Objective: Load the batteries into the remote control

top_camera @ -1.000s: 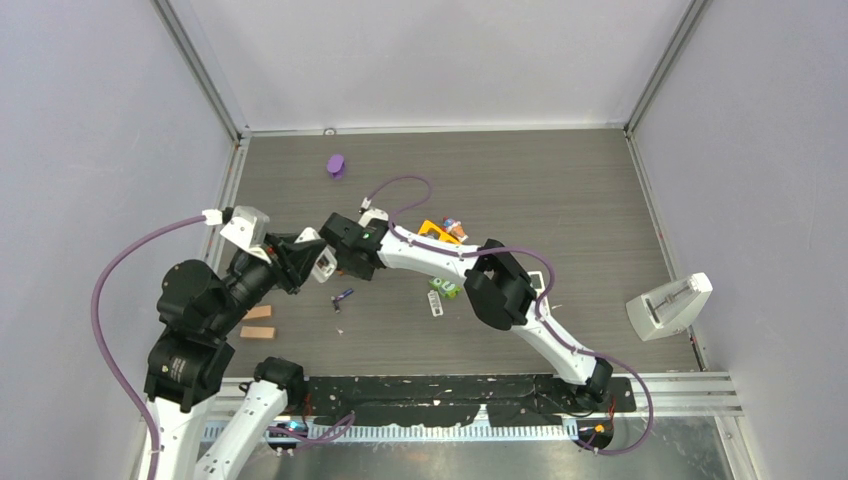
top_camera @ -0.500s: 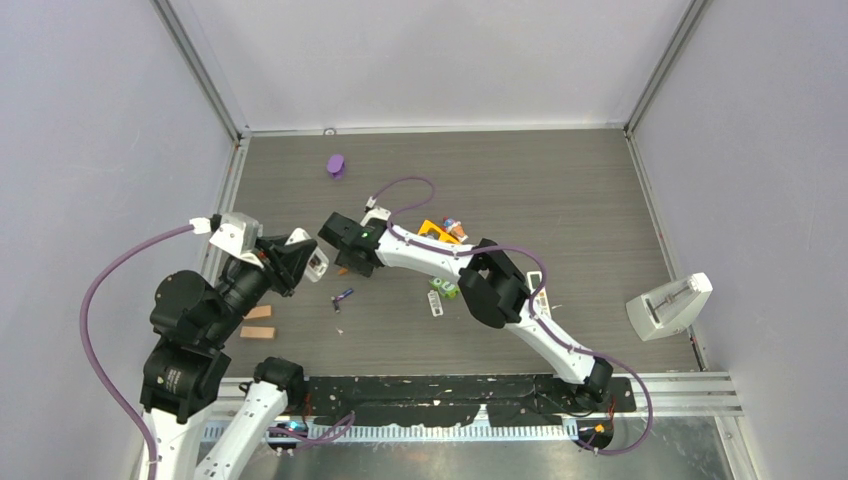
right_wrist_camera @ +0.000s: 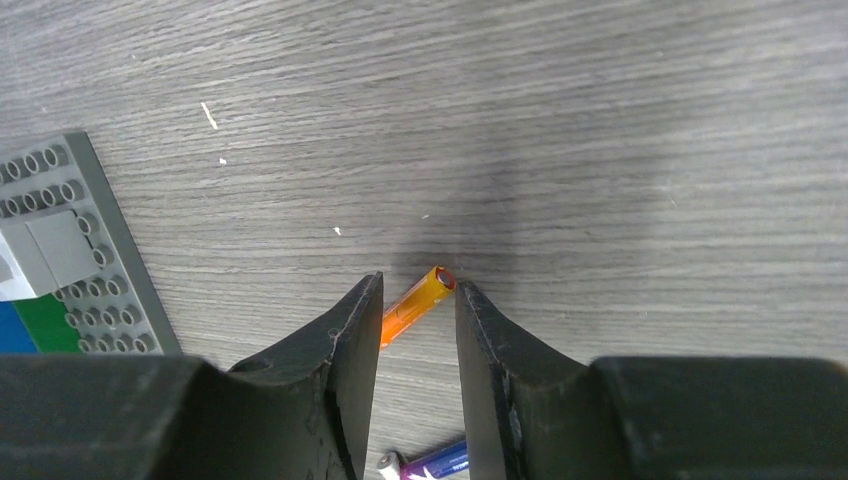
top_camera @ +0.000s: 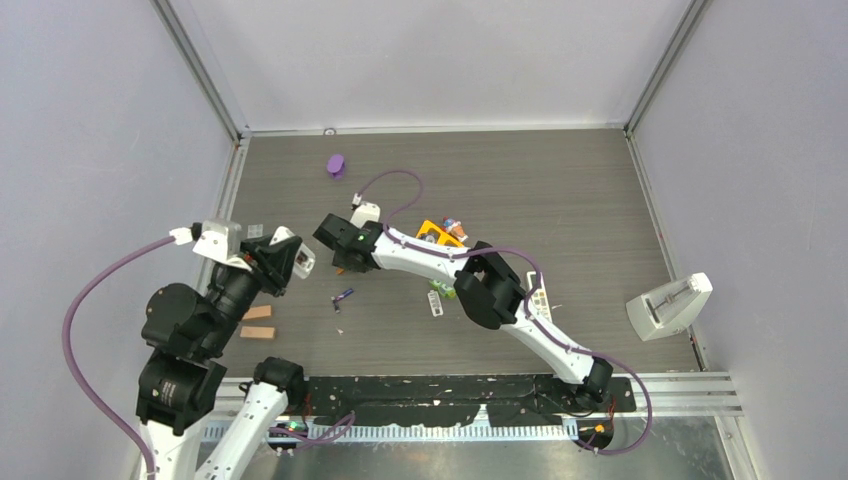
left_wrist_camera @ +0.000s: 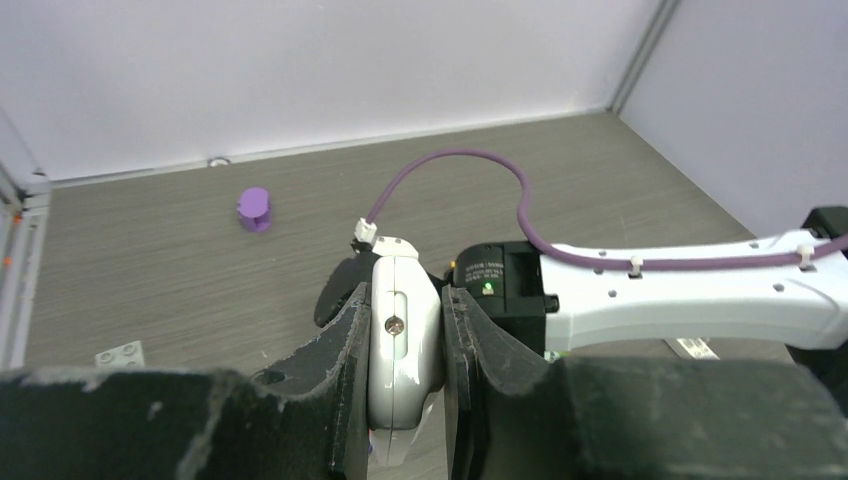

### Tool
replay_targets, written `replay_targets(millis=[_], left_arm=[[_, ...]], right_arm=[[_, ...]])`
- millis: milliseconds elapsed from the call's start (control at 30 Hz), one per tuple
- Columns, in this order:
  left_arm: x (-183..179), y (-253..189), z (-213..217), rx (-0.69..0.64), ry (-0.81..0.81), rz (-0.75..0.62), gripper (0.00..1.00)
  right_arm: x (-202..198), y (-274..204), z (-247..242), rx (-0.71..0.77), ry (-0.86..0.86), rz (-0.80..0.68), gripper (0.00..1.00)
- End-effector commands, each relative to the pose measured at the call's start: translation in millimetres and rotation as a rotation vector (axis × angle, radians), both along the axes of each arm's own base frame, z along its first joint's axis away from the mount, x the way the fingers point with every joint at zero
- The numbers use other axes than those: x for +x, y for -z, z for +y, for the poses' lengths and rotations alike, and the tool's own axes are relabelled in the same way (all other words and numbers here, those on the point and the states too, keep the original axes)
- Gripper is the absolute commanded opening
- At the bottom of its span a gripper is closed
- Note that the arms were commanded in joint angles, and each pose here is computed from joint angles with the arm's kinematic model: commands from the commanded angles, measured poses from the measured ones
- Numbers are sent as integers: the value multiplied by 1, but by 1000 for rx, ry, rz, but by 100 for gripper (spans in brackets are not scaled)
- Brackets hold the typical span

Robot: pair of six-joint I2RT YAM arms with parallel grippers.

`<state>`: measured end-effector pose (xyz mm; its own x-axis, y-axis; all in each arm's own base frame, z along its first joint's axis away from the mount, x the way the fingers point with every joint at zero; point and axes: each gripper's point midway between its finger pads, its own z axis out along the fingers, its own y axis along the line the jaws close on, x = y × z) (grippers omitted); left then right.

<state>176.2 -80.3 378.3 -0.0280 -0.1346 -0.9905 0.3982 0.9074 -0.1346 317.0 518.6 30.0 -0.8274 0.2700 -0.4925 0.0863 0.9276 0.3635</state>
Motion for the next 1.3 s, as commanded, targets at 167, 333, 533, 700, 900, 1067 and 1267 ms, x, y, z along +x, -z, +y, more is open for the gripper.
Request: replay_targets(millis=[167,333,533,700,900,1067,1267], left_arm=[[-13,-51,25,-106,-117,-187,0],[-12,-49,24,-112,-116,-179,0],[-12,-46,23,-122,-115,-170,0],[-9,-40,22,-127,-114,-148,0],[-5,-28,18,-143,-101,-109,0],[3,-12,8,-173,-69,-46,0],[12,7,4,-207,-72,15,0]], right_arm=[[3,42,-17,-264,-197,-103,36],[4,34,-15,-324,-310,-156,36],[-1,25,-16,-364,-390,-195,27],[-7,11,-22,-378,-519,-240,15],[-4,-4,-42,-389,-635,-299,10],[-14,2,-63,-341,-756,-274,29],[-23,17,-81,-334,-789,-196,54]])
